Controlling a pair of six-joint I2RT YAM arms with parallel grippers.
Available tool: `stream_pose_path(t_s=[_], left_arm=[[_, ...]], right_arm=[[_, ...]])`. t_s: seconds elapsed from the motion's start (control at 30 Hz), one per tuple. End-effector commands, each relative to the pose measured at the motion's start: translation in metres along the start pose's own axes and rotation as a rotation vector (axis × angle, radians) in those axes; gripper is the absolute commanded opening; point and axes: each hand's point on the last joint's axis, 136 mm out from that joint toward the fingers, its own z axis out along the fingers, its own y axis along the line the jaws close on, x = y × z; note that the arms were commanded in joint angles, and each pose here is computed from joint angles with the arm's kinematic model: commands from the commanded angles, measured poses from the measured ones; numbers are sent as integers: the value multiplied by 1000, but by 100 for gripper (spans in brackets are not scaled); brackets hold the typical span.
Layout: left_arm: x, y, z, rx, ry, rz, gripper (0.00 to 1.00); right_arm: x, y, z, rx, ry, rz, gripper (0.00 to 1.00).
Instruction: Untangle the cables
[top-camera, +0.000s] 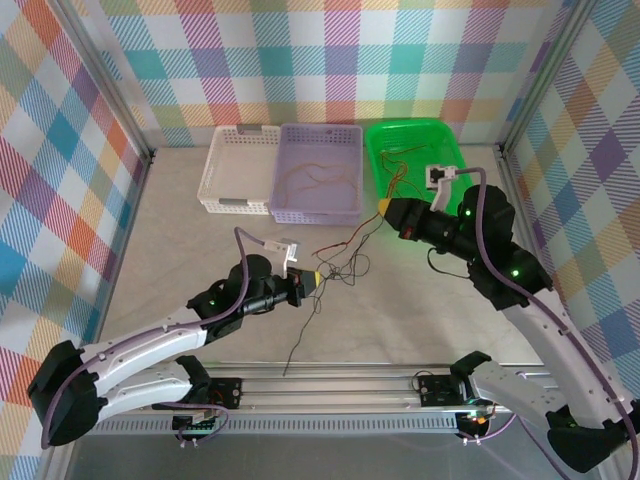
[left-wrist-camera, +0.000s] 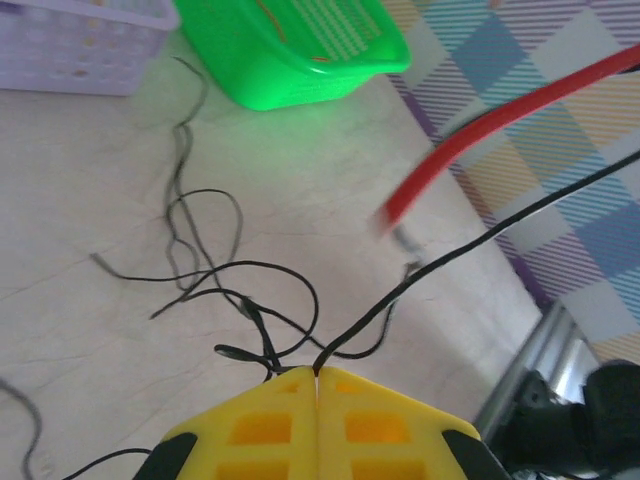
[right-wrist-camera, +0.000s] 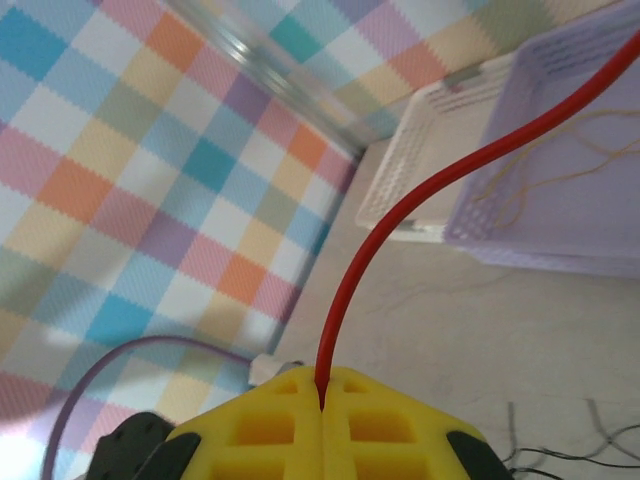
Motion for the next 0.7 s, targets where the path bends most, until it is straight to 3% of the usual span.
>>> stream_pose_path(t_s=[0.0, 0.3, 0.53, 0.67], left_arm=[[6, 36, -12, -171, -20, -25, 0], [-16, 92, -54, -443, -119, -147, 0], [-45, 89, -78, -491, -139, -195, 0], [-62, 79, -89, -499, -145, -188, 0]], right_arm=[[-17, -17, -21, 155, -88, -72, 0], [-41, -25, -55, 309, -197, -172, 0], [-55, -32, -42, 388, -180, -256, 0], [-78, -46, -31, 509, -207, -346, 0]])
